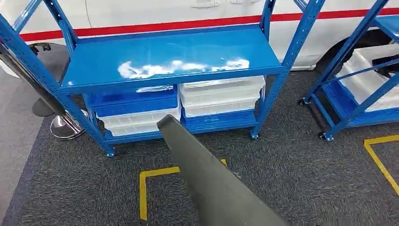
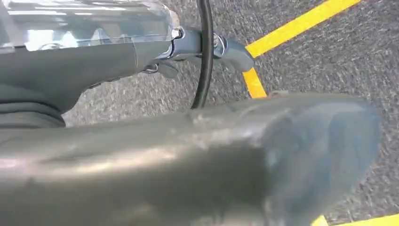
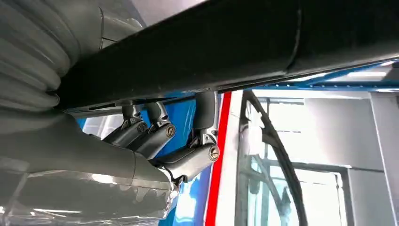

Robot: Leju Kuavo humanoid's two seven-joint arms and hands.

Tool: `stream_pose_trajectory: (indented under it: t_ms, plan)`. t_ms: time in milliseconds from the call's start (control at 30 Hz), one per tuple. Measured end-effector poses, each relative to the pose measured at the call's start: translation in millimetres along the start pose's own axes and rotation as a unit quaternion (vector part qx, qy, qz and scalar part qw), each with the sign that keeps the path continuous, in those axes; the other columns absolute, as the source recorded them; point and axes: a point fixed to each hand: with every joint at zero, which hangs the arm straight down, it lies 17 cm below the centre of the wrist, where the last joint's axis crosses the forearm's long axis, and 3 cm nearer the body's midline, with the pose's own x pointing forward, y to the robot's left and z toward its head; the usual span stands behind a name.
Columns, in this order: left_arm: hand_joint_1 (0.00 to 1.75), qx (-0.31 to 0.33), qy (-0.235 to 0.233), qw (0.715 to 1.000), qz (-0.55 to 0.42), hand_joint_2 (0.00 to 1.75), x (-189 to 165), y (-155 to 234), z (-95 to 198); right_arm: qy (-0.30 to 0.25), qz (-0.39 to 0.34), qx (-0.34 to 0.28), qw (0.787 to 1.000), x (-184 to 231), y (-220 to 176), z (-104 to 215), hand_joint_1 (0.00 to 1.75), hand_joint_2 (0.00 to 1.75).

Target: Take the parts from the cabinet and place them on the table.

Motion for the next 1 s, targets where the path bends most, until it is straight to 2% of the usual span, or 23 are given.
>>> stream_pose_trajectory:
  t_ms: [300, 1000]
  plan:
    - [0.00, -0.004, 0.004, 1.000, 0.000, 0.00, -4.0, -2.7, 1.6, 0.013, -0.001, -0.007, 1.000, -8.7, -6.3, 18.8, 1.75, 1.75]
    - [0.00, -0.017, -0.001, 1.000, -0.015, 0.00, -2.7, -5.4, 1.5, 0.021, -0.004, -0.001, 1.000, -13.0, -2.2, 22.5, 1.75, 1.75]
